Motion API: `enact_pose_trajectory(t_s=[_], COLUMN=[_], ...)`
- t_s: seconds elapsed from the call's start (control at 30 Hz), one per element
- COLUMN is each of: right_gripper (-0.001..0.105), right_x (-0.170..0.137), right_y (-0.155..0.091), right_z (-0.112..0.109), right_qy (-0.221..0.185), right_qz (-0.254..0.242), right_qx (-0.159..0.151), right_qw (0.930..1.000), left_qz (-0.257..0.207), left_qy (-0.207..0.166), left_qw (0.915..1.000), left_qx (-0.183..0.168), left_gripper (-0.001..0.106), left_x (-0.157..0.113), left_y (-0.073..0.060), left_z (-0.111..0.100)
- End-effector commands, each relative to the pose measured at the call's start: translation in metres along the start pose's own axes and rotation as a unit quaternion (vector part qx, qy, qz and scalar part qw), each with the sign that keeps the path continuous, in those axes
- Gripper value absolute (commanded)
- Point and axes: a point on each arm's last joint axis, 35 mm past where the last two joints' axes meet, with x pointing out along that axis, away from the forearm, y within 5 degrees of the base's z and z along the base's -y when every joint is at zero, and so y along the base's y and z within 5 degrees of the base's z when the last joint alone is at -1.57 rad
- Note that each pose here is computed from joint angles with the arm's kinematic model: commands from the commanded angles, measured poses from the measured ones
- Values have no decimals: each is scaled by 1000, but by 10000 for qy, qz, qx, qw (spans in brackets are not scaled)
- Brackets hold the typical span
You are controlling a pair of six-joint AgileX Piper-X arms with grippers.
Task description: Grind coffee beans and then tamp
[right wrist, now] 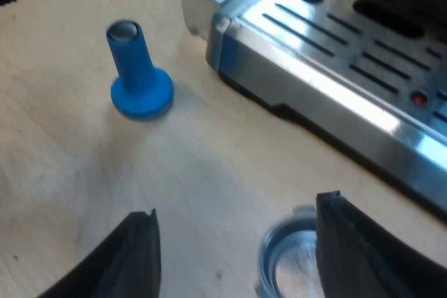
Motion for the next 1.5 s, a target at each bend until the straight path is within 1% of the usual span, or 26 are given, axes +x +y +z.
enact_pose_trajectory(t_s=[0.03,0.1,0.17,0.2,0.23,0.3,0.33,0.47,0.53,0.57,0.6,0.63,0.8,0.87,0.9,0.93,0.97,1.03,1.13,1.2,1.27,1.3,1.43,1.5], right_gripper=[51,52,58,60,63,63,63,63,63,63,63,63,63,63,63,63,63,63,63,63,63,63,63,63], right_x=[1,3,7,8,12,17,21,32,35,36,37,39,41,41,41,41,41,41,41,41,41,41,41,41], right_y=[2,3,5,6,8,10,12,17,19,20,21,22,24,24,24,24,24,24,24,24,24,24,24,24], right_z=[-9,-13,-17,-17,-19,-18,-17,-19,-20,-20,-21,-21,-22,-21,-21,-21,-20,-20,-20,-20,-20,-20,-20,-20], right_qy=[-435,-379,-292,-292,-283,-361,-447,-585,-598,-622,-637,-668,-688,-719,-722,-727,-751,-751,-751,-751,-751,-751,-751,-751], right_qz=[70,77,87,102,110,96,84,66,142,191,259,342,379,385,385,384,380,380,380,380,380,380,380,380], right_qx=[-323,-348,-387,-411,-498,-570,-534,-474,-478,-474,-476,-474,-471,-459,-458,-456,-446,-446,-446,-446,-446,-446,-446,-446], right_qw=[9985,9986,9988,9987,9983,9977,9975,9971,9970,9968,9965,9961,9958,9956,9956,9956,9955,9955,9955,9955,9955,9955,9955,9955], left_qz=[356,434,467,480,509,631,758,843,928,1206,1282,1452,1775,1987,2017,2063,2126,2233,2341,2494,2699,2702,2713,2715], left_qy=[-132,-137,-137,-136,-120,-137,-157,-171,-184,-240,-254,-287,-380,-420,-408,-387,-300,-229,-156,-94,88,129,550,631], left_qw=[9993,9989,9986,9985,9982,9975,9966,9958,9950,9915,9905,9880,9813,9760,9751,9737,9714,9682,9662,9623,9563,9562,9547,9545], left_qx=[-38,-62,-198,-231,-285,-285,-300,-315,-318,-417,-428,-450,-646,-790,-821,-883,-1018,-1109,-1065,-1084,-1117,-1116,-1088,-1062], left_gripper=[63,63,63,63,63,63,63,63,63,63,63,63,63,63,63,63,63,63,63,63,63,63,63,63], left_x=[-4,-4,-4,-4,-4,-4,-4,-5,-5,-5,-5,-6,-8,-9,-9,-9,-6,-3,2,5,10,11,23,26], left_y=[0,1,1,1,1,2,3,4,4,6,7,9,15,19,20,22,27,31,35,38,43,44,50,52], left_z=[5,5,5,5,4,4,4,4,4,5,5,5,6,6,6,6,6,7,9,10,9,9,7,7])
